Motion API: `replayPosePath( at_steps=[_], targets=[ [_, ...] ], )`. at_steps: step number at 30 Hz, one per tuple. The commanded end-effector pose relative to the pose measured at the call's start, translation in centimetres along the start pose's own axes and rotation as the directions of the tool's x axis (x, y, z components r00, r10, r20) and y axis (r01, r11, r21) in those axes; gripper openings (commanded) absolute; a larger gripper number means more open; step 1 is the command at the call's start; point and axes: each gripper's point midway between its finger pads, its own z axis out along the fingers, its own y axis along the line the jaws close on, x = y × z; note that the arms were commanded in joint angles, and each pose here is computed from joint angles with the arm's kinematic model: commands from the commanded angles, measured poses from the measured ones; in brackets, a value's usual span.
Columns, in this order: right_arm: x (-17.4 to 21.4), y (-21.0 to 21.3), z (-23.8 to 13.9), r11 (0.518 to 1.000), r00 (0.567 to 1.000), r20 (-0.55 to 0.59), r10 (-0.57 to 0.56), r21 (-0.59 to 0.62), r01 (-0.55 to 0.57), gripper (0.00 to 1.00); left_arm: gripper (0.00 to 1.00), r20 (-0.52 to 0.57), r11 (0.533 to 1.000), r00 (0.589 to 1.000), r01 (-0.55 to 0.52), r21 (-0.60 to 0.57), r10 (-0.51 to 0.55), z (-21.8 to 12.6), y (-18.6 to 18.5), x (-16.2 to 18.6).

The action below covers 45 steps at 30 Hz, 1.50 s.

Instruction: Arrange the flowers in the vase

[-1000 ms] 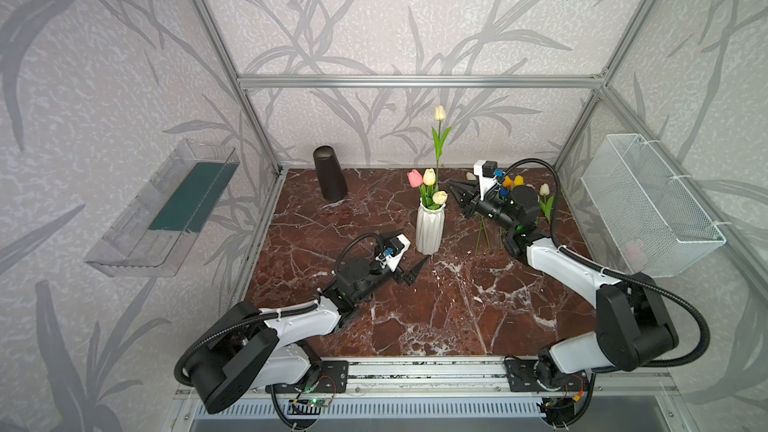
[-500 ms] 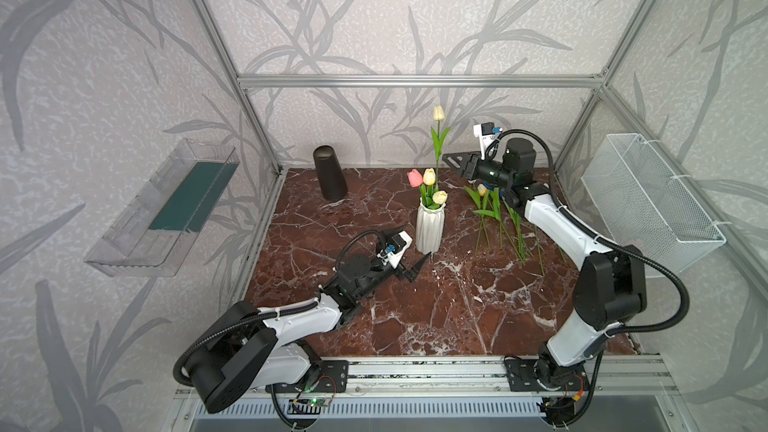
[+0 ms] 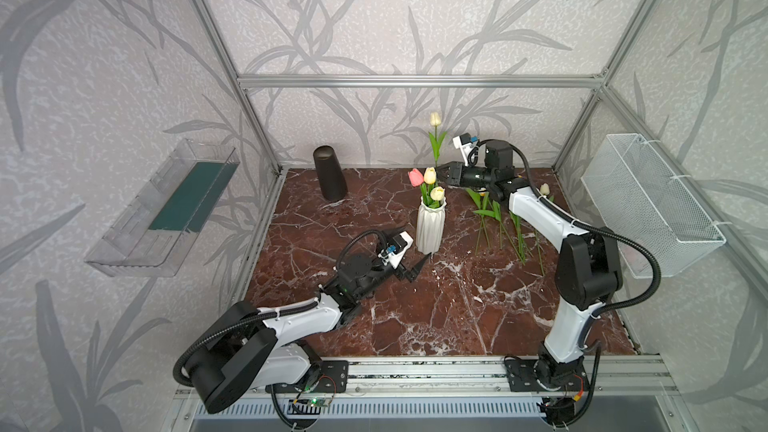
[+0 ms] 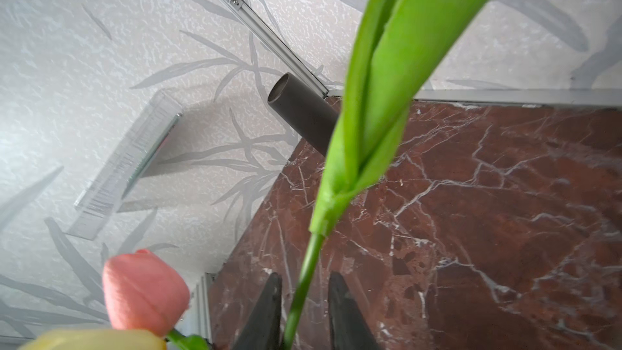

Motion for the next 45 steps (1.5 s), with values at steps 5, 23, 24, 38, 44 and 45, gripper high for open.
replayPosePath(
  at_steps=[5, 23, 24, 38, 44, 45],
  targets=[
    [-1.1, 2.1, -0.3, 0.997, 0.997, 0.026, -0.066, -0.036, 0.067, 0.04, 0.99, 0.026, 1.0, 0.999, -0.025, -0.006, 0.025, -0.2, 0.0, -0.6],
    [0.9, 7.9, -4.5, 0.9, 0.882, 0.282, -0.378, -0.111, 0.422, 0.0, 0.99, 0.02, 1.0, 0.999, -0.026, 0.006, 0.026, 0.0, -0.2, -0.4],
    [0.9, 8.0, -4.8, 0.89, 0.868, 0.302, -0.394, -0.109, 0.442, 0.0, 0.99, 0.018, 1.0, 0.999, -0.026, 0.005, 0.026, 0.0, -0.2, -0.3],
    [1.8, 10.0, -6.4, 0.794, 0.756, 0.503, -0.419, -0.201, 0.574, 0.0, 0.99, 0.024, 1.0, 1.0, -0.019, 0.017, 0.018, -0.1, -0.3, -0.8],
    [3.7, 7.2, -5.2, 0.805, 0.751, 0.487, -0.447, -0.146, 0.574, 0.0, 0.99, 0.018, 1.0, 1.0, -0.02, 0.016, 0.019, 0.0, -0.3, -0.7],
    [4.0, 6.9, -5.0, 0.806, 0.753, 0.484, -0.446, -0.148, 0.572, 0.0, 0.99, 0.016, 1.0, 1.0, -0.021, 0.019, 0.021, 0.1, -0.3, -0.6]
  ],
)
